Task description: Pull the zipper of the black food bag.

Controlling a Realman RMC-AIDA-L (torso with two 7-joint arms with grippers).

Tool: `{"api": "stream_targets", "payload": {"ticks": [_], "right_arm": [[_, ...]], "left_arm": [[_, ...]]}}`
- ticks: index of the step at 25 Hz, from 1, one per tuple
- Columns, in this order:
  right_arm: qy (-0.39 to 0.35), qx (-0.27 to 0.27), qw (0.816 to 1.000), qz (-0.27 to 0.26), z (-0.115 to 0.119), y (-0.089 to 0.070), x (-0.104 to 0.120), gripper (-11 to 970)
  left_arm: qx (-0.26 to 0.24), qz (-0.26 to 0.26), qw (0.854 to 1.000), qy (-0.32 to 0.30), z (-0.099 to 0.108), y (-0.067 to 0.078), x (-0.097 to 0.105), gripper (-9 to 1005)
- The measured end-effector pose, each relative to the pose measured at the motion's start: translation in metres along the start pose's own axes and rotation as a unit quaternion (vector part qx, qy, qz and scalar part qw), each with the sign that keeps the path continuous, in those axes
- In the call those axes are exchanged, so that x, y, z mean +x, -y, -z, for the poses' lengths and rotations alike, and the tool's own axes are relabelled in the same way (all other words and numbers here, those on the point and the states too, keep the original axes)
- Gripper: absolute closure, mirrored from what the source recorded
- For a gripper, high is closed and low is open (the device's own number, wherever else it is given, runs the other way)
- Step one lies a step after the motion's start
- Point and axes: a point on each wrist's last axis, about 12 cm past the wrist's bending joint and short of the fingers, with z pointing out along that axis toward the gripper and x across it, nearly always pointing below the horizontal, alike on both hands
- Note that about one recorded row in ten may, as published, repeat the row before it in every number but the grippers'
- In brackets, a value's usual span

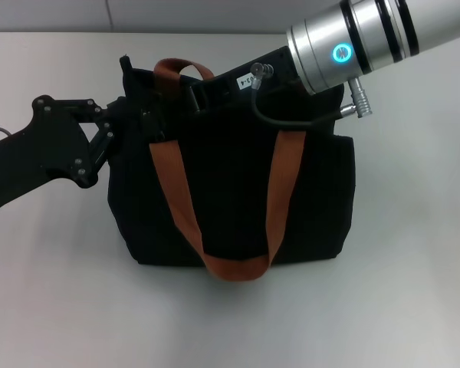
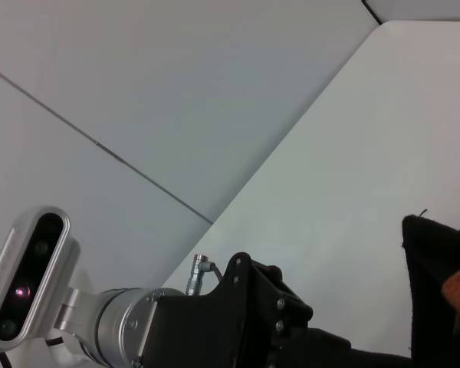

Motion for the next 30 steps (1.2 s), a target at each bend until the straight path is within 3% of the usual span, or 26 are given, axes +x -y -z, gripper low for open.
{"api": "stream_targets", "payload": {"ticks": [8, 13, 30], "right_arm": [[0.002, 0.002, 1.000, 0.005, 0.000, -0.001, -0.002, 825], [0.003, 0.002, 1.000, 0.007, 0.000, -0.001, -0.003, 944], [-0.018, 0.012, 0.999, 0.043, -0.004, -0.012, -0.010, 948]], "left_arm": [[0.000, 0.000, 1.000, 0.000, 0.001, 0.000, 0.000, 959], [0.001, 0.000, 1.000, 0.002, 0.000, 0.000, 0.000, 959], [0.004, 0.002, 1.000, 0.005, 0.002, 0.001, -0.001, 958]]}}
